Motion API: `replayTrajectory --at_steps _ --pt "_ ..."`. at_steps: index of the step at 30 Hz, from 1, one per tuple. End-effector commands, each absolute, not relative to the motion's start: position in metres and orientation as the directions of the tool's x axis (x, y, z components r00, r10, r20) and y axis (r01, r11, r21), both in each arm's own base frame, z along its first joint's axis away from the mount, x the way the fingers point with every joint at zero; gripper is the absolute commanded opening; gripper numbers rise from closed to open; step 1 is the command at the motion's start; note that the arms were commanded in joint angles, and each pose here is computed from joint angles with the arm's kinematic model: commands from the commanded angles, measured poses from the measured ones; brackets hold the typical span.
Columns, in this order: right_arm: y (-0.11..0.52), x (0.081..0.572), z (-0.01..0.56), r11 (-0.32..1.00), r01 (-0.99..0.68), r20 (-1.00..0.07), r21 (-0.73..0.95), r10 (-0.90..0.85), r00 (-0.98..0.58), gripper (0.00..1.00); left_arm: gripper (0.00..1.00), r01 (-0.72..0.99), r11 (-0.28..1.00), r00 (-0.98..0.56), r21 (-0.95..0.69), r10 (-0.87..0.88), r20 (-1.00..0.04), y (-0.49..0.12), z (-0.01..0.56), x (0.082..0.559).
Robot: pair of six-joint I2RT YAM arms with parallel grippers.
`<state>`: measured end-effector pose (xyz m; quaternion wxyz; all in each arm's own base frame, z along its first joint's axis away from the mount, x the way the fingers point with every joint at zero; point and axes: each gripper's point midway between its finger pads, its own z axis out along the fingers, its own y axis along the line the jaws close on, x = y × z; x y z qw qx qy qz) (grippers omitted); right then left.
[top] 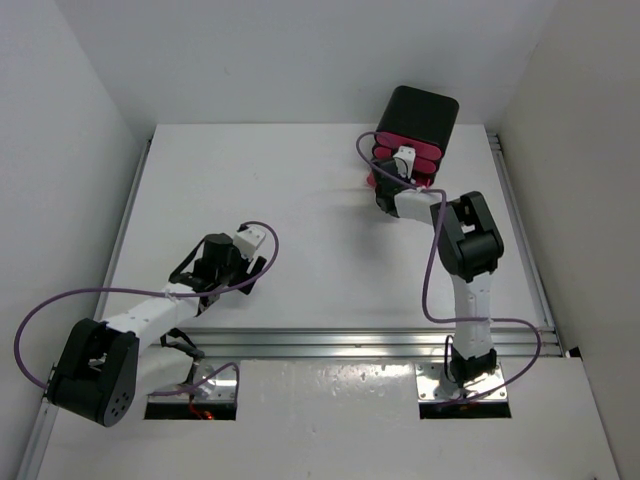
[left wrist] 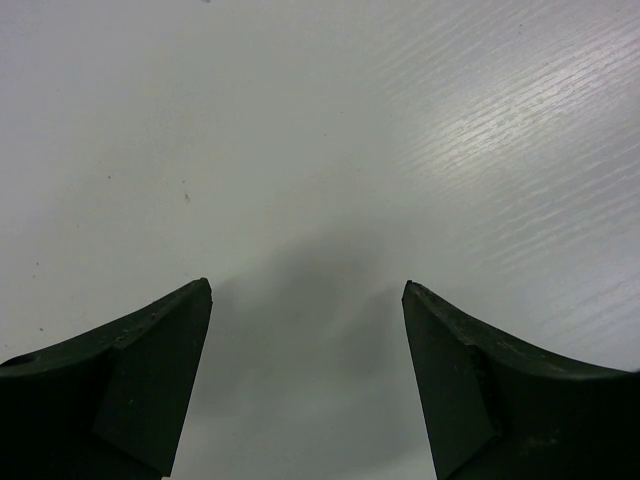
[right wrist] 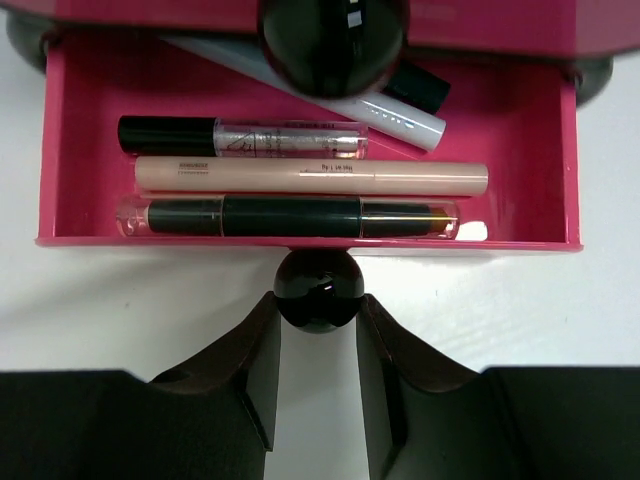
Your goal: Organize the makeup
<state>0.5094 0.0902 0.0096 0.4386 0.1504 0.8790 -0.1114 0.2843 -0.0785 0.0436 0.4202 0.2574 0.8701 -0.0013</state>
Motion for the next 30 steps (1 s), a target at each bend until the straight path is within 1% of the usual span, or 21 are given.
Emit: replayTrajectory --at_steps 1,7,10,13,16,20,23,25,28,30 --pt "0.092 0.553 0.051 0.938 0.346 -0.886 -0.010 0.152 -0.438 0.15 0.83 0.449 0.865 -0.473 0.222 0.441 -0.762 -0.082 0.053 0.291" --pt "0.077 0.572 0.051 0.939 0.343 -0.902 -0.030 0.123 -0.415 0.17 0.83 0.451 0.865 -0.481 0.220 0.444 -0.756 -0.082 0.050 0.290" --pt "0.075 0.575 0.050 0.943 0.328 -0.908 -0.060 0.086 -0.411 0.17 0.83 0.453 0.864 -0.488 0.219 0.446 -0.751 -0.082 0.047 0.290" --pt "0.075 0.582 0.054 0.948 0.309 -0.926 -0.077 0.047 -0.375 0.17 0.83 0.453 0.864 -0.488 0.219 0.446 -0.751 -0.082 0.047 0.290" --pt "0.075 0.586 0.056 0.949 0.301 -0.937 -0.093 0.019 -0.350 0.21 0.83 0.458 0.860 -0.484 0.226 0.454 -0.748 -0.081 0.048 0.290" --pt "0.077 0.594 0.058 0.950 0.287 -0.939 -0.125 -0.019 -0.344 0.23 0.83 0.458 0.860 -0.484 0.226 0.454 -0.748 -0.081 0.048 0.290" --pt "0.076 0.598 0.059 0.948 0.291 -0.940 -0.130 -0.025 -0.340 0.25 0.83 0.458 0.860 -0.484 0.226 0.454 -0.748 -0.081 0.048 0.290" --pt "0.078 0.600 0.059 0.950 0.287 -0.942 -0.123 -0.021 -0.335 0.25 0.83 0.458 0.860 -0.484 0.226 0.454 -0.748 -0.081 0.048 0.290" --pt "0.078 0.596 0.056 0.951 0.284 -0.938 -0.125 -0.020 -0.345 0.25 0.83 0.458 0.860 -0.484 0.226 0.454 -0.748 -0.081 0.048 0.290" --pt "0.079 0.594 0.054 0.953 0.280 -0.938 -0.115 -0.012 -0.346 0.27 0.83 0.458 0.860 -0.484 0.226 0.454 -0.748 -0.081 0.048 0.290"
